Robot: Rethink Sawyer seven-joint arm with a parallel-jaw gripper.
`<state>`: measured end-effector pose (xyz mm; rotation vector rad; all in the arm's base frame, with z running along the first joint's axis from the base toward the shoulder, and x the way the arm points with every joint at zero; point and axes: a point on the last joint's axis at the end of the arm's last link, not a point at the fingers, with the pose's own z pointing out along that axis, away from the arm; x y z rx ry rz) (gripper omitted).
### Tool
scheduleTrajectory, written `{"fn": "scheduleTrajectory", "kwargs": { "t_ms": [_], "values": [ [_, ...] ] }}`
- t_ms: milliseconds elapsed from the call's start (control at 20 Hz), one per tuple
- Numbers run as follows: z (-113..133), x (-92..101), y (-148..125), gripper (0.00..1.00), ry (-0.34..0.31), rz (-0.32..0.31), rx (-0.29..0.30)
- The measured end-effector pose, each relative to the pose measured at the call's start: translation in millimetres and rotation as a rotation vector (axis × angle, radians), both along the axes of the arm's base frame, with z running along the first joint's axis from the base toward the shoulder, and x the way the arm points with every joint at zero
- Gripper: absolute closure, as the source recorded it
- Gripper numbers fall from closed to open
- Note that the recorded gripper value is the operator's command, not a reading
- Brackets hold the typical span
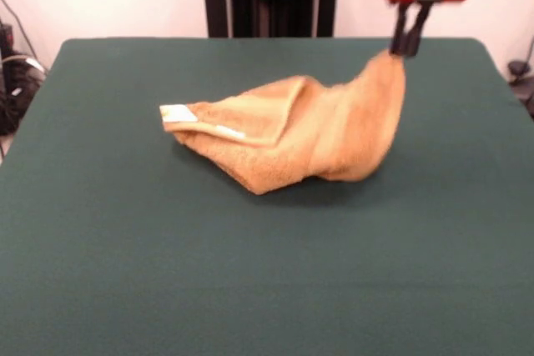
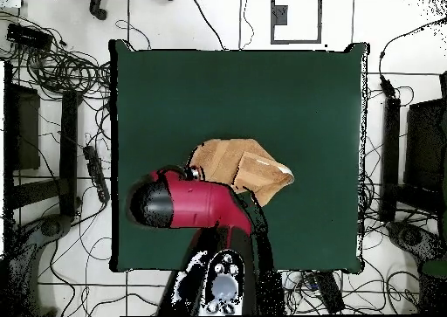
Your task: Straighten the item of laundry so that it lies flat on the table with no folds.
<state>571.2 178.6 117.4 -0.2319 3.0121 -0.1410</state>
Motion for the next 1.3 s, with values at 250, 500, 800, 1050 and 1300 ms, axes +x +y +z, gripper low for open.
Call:
{"fn": "scheduleTrajectory", "kwargs": {
  "t_ms": [250, 500, 800, 1050, 1300],
  "values": [
    [47.6, -16.1, 33.7, 1.0, -0.02, -0.036, 0.024],
    [78.2, -25.8, 51.8, 1.0, -0.051, -0.105, 0.059],
    [91.2, -30.1, 48.0, 1.0, -0.067, -0.175, 0.075],
    [85.0, -26.3, 30.2, 1.0, -0.055, -0.217, 0.072],
    [68.5, -19.3, 1.8, 1.0, -0.033, -0.266, 0.058]
  ]
}}
